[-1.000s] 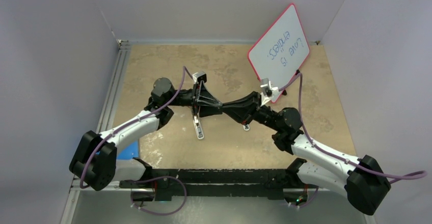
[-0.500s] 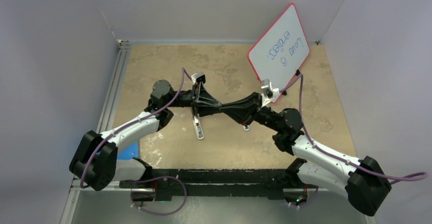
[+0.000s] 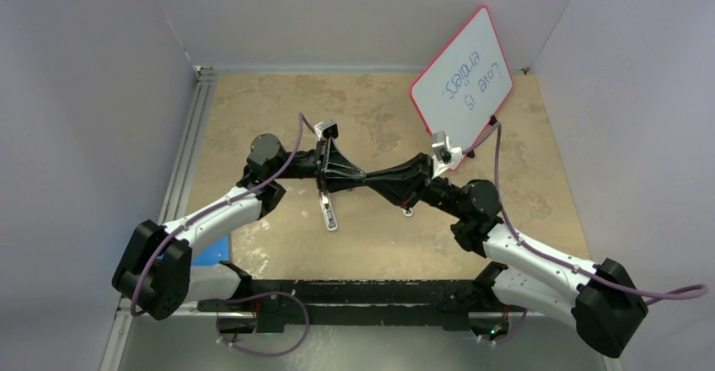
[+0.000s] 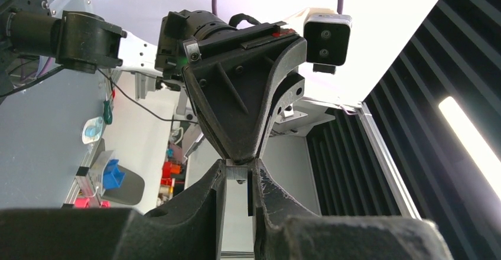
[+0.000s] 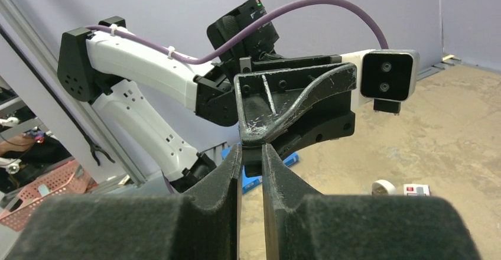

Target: Load the staples into the stapler

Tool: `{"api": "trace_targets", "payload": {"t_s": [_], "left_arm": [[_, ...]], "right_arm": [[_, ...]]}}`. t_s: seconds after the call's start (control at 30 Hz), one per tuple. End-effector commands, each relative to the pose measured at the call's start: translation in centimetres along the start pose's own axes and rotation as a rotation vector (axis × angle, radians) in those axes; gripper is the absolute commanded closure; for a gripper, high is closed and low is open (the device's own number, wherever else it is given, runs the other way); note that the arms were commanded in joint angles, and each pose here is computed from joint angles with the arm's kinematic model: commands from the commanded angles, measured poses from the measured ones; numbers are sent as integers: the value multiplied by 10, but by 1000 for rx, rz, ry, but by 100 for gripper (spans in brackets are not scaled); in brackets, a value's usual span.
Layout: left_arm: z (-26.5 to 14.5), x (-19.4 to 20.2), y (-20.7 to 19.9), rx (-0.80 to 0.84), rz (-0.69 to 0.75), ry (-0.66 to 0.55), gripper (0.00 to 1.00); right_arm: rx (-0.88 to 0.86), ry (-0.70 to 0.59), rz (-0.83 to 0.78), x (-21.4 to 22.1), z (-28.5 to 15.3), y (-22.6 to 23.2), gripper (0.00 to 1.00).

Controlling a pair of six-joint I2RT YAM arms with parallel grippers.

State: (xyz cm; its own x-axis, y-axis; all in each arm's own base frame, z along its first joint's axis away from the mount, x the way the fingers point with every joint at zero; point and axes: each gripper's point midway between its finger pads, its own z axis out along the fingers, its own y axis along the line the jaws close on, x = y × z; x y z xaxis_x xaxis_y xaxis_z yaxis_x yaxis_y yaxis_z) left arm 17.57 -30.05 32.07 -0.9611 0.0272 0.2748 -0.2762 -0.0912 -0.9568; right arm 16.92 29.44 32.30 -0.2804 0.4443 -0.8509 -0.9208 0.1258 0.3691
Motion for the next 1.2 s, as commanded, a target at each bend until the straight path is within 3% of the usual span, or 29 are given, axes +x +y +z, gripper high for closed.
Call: {"api": "trace_targets", "payload": {"t_s": [0.0,0.07,0.17,0.27,0.37,0.53,0.8,0.97,1.17], "left_arm": [[-2,11,-11,29,84,18,86],[-3,11,-11,28,86,18,87],[-3,12,-11,28,90,16,87],[-3,11,-10,18,103,-2,88],[-3,5,-8,-23,177,-47,88],[-10,-20,29,-231,280,-166,88],[-60,-68,110,-767,522,-338,86],[-48,-68,151,-983,635,-260,86],[-41,-85,195,-1207,670,-208,86]], "right_arm": [[-40,-73,-72,-22,3,12,83],[-34,-74,-70,-22,2,10,81],[-13,-72,-47,-21,1,8,69],[14,-66,13,-18,-2,5,48],[51,-109,34,-25,-10,5,38],[211,-205,125,-41,-29,-9,38],[523,-359,277,-60,-65,-46,40],[644,-301,314,-49,-63,-67,41],[867,-288,417,-29,-80,-100,43]]}}
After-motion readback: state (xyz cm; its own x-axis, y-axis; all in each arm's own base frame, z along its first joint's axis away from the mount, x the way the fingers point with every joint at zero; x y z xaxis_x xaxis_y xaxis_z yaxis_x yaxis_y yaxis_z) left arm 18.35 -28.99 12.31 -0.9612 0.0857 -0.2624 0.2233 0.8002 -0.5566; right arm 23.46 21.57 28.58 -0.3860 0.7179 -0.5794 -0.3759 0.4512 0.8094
